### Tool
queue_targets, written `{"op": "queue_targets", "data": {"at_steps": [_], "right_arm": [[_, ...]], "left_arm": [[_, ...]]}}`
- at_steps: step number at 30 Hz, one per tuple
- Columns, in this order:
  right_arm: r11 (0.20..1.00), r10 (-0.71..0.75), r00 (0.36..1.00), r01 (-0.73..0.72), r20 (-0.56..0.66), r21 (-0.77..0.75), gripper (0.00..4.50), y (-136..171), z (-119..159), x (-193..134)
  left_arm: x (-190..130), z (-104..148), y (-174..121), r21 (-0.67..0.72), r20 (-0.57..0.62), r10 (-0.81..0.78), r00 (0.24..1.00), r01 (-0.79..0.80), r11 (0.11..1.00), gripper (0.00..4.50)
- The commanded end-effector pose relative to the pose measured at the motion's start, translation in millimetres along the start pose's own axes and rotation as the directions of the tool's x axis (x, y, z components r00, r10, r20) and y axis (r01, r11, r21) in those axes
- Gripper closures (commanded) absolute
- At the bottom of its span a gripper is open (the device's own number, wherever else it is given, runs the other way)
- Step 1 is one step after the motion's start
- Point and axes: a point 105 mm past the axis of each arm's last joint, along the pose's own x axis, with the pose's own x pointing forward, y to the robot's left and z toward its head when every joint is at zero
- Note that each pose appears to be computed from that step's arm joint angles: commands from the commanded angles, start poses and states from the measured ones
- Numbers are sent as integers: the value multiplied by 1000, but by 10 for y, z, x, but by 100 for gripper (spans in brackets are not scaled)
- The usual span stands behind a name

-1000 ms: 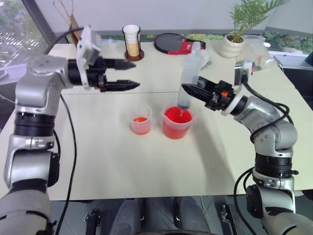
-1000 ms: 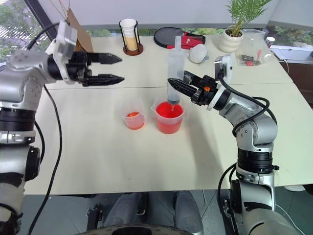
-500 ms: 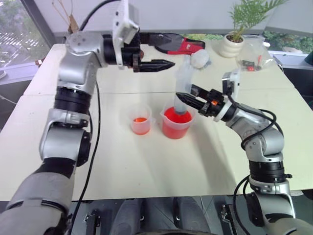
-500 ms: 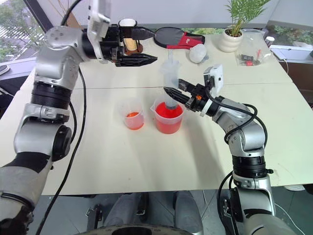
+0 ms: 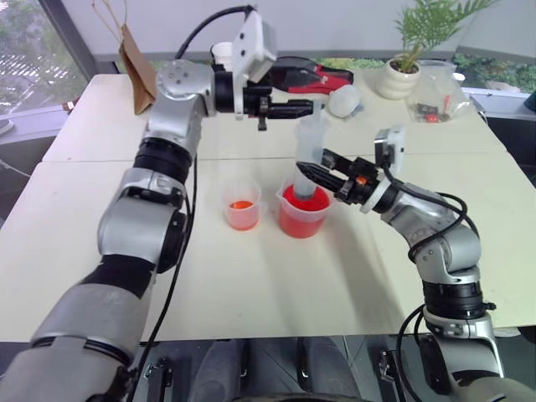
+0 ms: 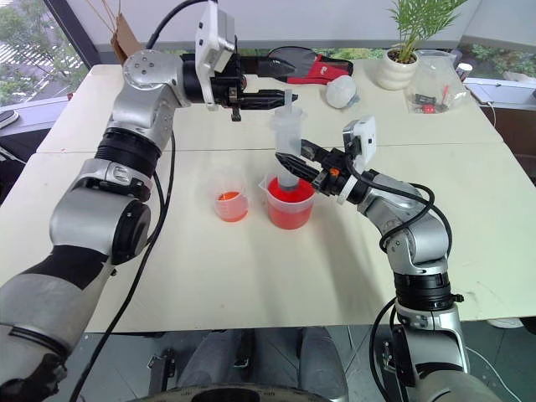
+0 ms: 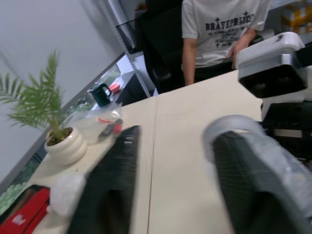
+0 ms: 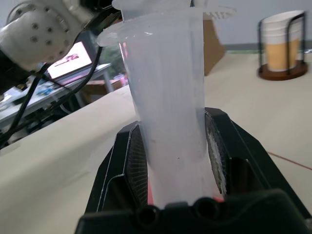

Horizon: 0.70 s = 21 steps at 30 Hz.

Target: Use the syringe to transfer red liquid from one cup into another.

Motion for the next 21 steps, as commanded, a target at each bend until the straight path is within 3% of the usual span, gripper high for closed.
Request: {"op": "queue_targets", "data": {"at_steps": [1, 21], "right_arm": [[997, 70, 997, -69, 35, -33, 316, 182, 97, 49], [994, 105, 994, -106, -23, -17, 316, 330, -163, 67]], "left_arm": [[-24, 216, 111, 48, 50, 34, 998, -36, 998, 438], [-108, 722, 328, 47, 206, 97, 974, -109, 993, 445]]}}
